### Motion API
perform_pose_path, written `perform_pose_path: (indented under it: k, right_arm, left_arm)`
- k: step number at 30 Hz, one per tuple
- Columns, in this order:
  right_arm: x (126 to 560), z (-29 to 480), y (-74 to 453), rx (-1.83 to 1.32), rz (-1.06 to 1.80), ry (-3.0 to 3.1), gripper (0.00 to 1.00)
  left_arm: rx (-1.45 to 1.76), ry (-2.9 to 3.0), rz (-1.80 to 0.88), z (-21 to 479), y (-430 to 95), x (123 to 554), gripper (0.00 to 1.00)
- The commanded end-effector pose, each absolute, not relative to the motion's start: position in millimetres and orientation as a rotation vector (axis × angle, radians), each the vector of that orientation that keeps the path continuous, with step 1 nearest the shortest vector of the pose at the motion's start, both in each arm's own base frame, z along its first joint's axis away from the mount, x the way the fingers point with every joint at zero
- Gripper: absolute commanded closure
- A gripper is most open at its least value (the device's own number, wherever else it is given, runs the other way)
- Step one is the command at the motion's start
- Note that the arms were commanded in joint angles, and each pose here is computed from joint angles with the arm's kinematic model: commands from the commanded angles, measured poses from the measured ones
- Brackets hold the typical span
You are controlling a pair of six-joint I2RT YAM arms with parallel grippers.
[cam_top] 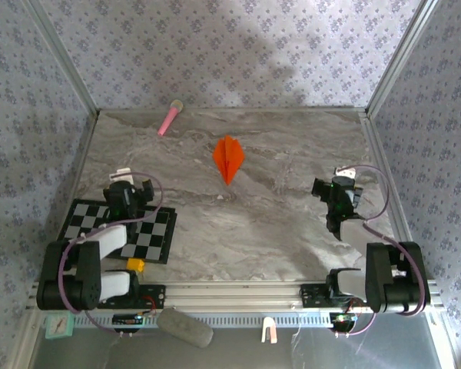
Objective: Fold a paper plane with a square sheet of paper (pick it up from the middle)
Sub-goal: Reset both arms
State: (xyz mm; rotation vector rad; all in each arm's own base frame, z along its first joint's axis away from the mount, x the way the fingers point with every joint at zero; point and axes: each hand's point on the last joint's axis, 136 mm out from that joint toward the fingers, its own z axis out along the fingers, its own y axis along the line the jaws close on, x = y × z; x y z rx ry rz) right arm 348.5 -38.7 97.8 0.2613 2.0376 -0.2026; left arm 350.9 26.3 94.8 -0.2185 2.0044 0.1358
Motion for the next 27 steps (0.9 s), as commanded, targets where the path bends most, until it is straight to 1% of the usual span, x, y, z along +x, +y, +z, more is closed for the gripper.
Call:
perform_pose_path:
  k: [1, 6, 11, 15, 27]
  right_arm:
    - [364.8, 116.5, -28.2, 0.148, -0.160, 1.922, 0.00]
    - [375.0, 116.5, -22.5, 0.073, -0.149, 1.909, 0.00]
    - [381.1, 103.2, -24.2, 0.071, -0.121, 1.913, 0.00]
    - [387.0, 87.6, -25.7, 0.078, -0.108, 1.936, 0.00]
    - [390.4, 85.4, -25.8, 0.074, -0.114, 1.965, 0.00]
  left_arm:
    - [-0.117, 1.884, 0.082, 122.2, 14.2, 368.1, 0.00]
    - [-0.056, 1.882, 0.073, 113.6, 10.1, 381.7, 0.00]
    - [-0.038, 1.913, 0.055, 97.2, 7.6, 390.8, 0.00]
    - [-0.083, 1.933, 0.047, 90.9, 15.4, 394.4, 0.00]
    - [-0.116, 1.959, 0.045, 88.2, 21.4, 396.3, 0.00]
